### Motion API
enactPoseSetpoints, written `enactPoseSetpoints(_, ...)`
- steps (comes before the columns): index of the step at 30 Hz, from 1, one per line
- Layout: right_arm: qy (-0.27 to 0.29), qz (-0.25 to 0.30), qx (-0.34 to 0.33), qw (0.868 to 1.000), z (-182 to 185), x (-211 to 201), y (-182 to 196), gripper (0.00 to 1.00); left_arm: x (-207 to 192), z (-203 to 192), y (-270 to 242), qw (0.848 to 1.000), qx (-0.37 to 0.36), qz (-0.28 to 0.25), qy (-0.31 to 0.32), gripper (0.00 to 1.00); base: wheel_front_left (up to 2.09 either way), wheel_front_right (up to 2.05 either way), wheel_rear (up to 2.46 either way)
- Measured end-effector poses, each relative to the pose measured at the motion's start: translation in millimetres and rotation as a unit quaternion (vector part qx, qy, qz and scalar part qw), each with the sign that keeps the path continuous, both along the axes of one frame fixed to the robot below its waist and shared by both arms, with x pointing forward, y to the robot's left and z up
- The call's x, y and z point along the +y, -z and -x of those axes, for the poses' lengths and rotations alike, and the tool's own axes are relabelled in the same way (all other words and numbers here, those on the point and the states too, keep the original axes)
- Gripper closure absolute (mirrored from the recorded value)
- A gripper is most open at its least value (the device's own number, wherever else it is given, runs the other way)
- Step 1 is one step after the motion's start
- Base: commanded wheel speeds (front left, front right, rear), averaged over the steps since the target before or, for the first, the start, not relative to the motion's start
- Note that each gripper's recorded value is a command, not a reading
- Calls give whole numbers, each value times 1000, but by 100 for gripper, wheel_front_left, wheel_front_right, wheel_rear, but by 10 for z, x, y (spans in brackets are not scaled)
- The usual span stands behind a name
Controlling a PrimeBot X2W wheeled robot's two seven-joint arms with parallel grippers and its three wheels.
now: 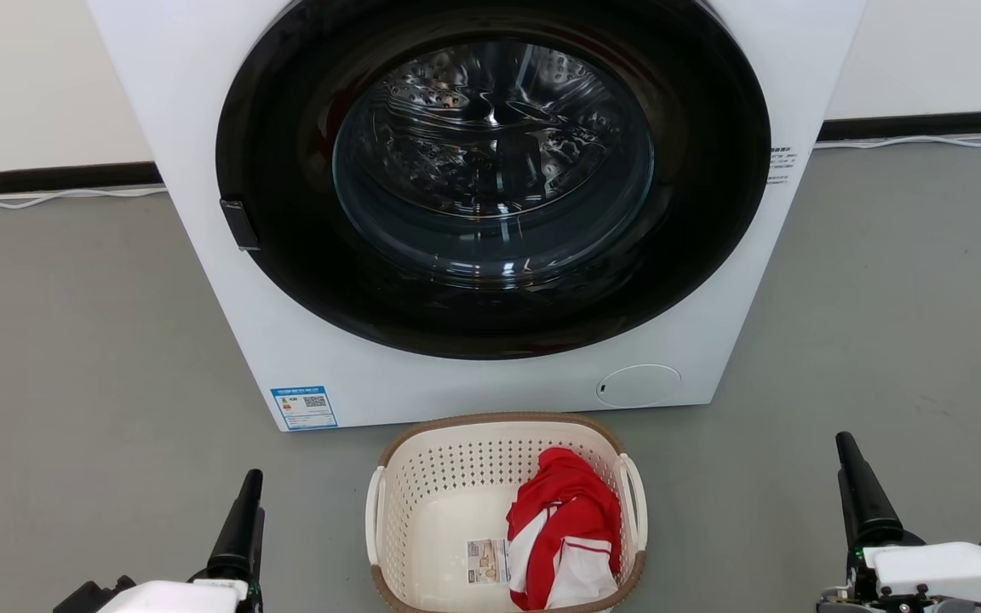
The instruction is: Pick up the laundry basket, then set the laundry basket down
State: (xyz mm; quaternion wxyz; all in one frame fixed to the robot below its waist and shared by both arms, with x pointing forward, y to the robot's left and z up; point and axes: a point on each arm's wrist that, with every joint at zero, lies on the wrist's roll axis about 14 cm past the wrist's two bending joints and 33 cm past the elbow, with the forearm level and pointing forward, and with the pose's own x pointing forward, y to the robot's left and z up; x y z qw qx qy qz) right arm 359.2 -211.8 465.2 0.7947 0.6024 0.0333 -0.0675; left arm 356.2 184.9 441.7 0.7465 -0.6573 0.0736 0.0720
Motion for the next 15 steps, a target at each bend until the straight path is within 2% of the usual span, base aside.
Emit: enactPoseSetpoints(15,-20,131,-7,991,-27,6,-95,0,-27,-2,34,995,10,-99,19,0,0,0,0)
